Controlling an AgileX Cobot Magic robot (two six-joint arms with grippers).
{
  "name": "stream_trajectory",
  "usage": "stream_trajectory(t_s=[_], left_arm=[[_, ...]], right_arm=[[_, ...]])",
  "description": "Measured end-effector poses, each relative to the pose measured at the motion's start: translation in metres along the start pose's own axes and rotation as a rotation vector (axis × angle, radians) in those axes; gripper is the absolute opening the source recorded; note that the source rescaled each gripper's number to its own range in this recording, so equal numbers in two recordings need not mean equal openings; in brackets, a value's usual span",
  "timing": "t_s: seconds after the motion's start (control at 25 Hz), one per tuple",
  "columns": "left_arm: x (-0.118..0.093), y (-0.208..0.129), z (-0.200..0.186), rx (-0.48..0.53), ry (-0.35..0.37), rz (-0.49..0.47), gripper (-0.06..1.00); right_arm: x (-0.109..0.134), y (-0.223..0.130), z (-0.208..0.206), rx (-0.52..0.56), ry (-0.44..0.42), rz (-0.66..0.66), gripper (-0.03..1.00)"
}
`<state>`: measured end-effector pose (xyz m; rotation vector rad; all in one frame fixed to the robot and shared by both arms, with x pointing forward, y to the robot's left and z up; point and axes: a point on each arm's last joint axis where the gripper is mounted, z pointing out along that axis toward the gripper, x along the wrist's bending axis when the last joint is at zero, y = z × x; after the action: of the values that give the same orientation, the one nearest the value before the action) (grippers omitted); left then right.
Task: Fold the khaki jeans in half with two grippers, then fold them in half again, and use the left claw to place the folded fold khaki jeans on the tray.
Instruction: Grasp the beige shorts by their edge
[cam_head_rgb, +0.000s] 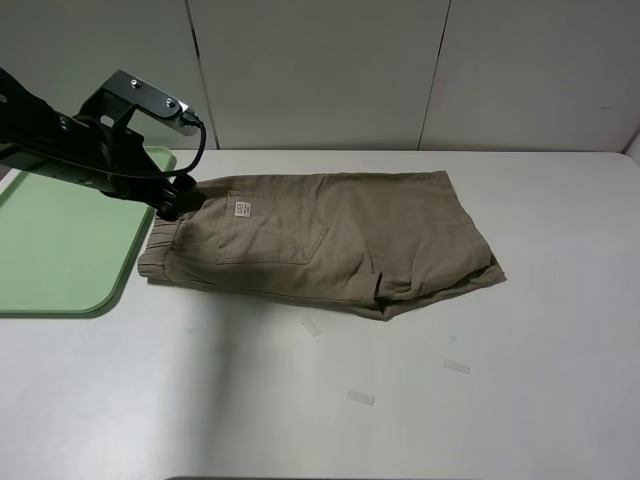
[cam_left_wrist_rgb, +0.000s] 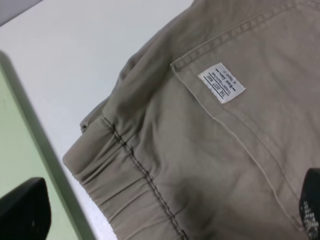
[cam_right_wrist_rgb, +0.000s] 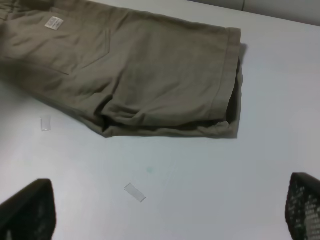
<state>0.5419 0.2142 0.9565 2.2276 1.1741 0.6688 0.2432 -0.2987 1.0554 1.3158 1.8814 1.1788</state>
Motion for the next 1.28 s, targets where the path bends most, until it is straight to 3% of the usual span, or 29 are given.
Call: stream_trajectory(t_s=[0.24, 0.72, 1.04, 1.28], left_arm=[[-0.001, 0.000, 0.000, 0.005, -0.006, -0.001, 1.00], [-0.001, -0.001, 0.000, 0.008, -0.009, -0.005, 1.00], [-0.003, -0.003, 0.000, 0.030, -0.034, -0.018, 1.00], [-0.004, 0.010, -0.004, 0.051, -0.098, -0.036, 1.00]], right_arm=[[0.000, 0.000, 0.000, -0.001, -0.018, 0.016, 1.00], [0.002, -0.004, -0.007, -0.065, -0.242, 0.139, 1.00], [0.003, -0.004, -0.007, -0.066, -0.256, 0.152, 1.00], [0.003, -0.004, -0.007, -0.066, -0.256, 0.152, 1.00]])
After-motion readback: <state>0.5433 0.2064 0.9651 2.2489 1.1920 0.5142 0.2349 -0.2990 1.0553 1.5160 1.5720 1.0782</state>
